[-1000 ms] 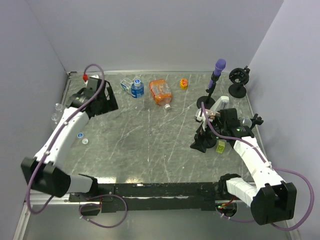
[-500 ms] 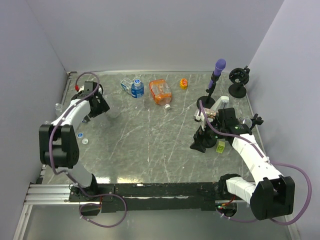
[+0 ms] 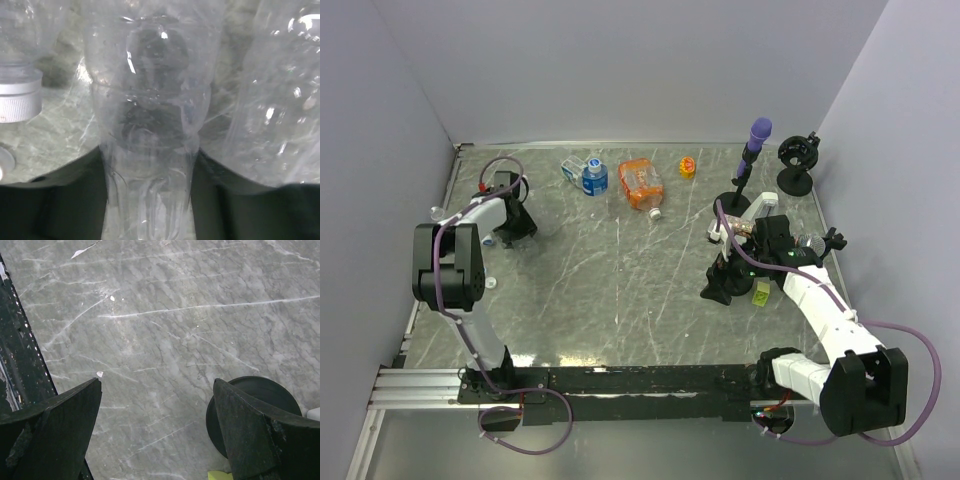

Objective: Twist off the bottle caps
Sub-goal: Pick up the plastic bottle at the center of the board.

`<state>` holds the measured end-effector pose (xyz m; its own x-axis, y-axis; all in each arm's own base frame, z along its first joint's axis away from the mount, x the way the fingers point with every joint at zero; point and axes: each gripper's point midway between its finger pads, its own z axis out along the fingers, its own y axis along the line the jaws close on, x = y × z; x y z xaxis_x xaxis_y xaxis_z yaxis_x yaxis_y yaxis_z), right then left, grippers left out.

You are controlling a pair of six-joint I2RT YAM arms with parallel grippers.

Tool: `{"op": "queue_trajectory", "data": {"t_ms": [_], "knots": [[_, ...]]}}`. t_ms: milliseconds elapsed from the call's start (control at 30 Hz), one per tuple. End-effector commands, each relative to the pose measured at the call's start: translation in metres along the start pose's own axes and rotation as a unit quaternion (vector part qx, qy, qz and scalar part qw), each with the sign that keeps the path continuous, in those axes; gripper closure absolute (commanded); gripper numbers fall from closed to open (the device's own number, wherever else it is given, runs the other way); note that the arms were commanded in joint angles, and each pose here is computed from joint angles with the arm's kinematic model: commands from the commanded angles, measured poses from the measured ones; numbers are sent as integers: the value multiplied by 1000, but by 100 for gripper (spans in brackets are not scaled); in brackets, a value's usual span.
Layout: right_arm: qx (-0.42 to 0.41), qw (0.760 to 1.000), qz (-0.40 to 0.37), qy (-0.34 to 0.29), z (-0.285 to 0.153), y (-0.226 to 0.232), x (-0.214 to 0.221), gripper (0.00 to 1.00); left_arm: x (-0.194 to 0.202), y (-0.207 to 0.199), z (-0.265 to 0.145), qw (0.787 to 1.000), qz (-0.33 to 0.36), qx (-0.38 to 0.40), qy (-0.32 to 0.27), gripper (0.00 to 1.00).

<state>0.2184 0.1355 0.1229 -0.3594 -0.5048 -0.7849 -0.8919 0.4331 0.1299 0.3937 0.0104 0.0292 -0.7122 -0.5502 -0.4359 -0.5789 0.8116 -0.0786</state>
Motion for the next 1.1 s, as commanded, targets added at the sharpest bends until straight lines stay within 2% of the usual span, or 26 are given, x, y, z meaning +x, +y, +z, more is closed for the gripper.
{"op": "queue_trajectory", "data": {"t_ms": [0, 167, 300, 400, 467, 533, 600, 667, 767, 867, 967, 1067], "knots": [[7, 1000, -9, -7, -2, -6, -6, 1, -9, -13, -16, 999, -4, 42, -17, 55], [6, 1000, -12, -10, -3, -4, -7, 1, -21, -21, -64, 995, -6, 79, -53, 67], [0, 1000, -16, -15, -4, -1, -9, 1, -21, -33, -123, 988, -1, 121, -92, 70], [-9, 999, -26, -27, -6, 5, -14, 1, -1, -45, -168, 979, 11, 171, -111, 71], [-22, 998, -36, -46, -9, 12, -22, 1, 19, -60, -201, 962, 28, 240, -123, 72], [-41, 996, -48, -70, -12, 23, -31, 1, 48, -82, -241, 924, 69, 354, -130, 72], [-65, 991, -58, -104, -17, 37, -45, 1, 81, -99, -289, 861, 96, 478, -147, 73], [-95, 984, -56, -141, -22, 51, -60, 1, 125, -106, -321, 800, 119, 572, -138, 74], [-171, 968, -27, -183, -43, 79, -94, 1, 168, -110, -364, 727, 138, 656, -149, 75], [-241, 952, 5, -190, -66, 97, -124, 1, 203, -117, -386, 692, 151, 689, -151, 75], [-271, 942, 27, -196, -90, 109, -156, 1, 227, -135, -397, 681, 160, 697, -158, 75], [-263, 942, 72, -196, -92, 102, -170, 1, 240, -157, -412, 667, 160, 708, -169, 76]]}}
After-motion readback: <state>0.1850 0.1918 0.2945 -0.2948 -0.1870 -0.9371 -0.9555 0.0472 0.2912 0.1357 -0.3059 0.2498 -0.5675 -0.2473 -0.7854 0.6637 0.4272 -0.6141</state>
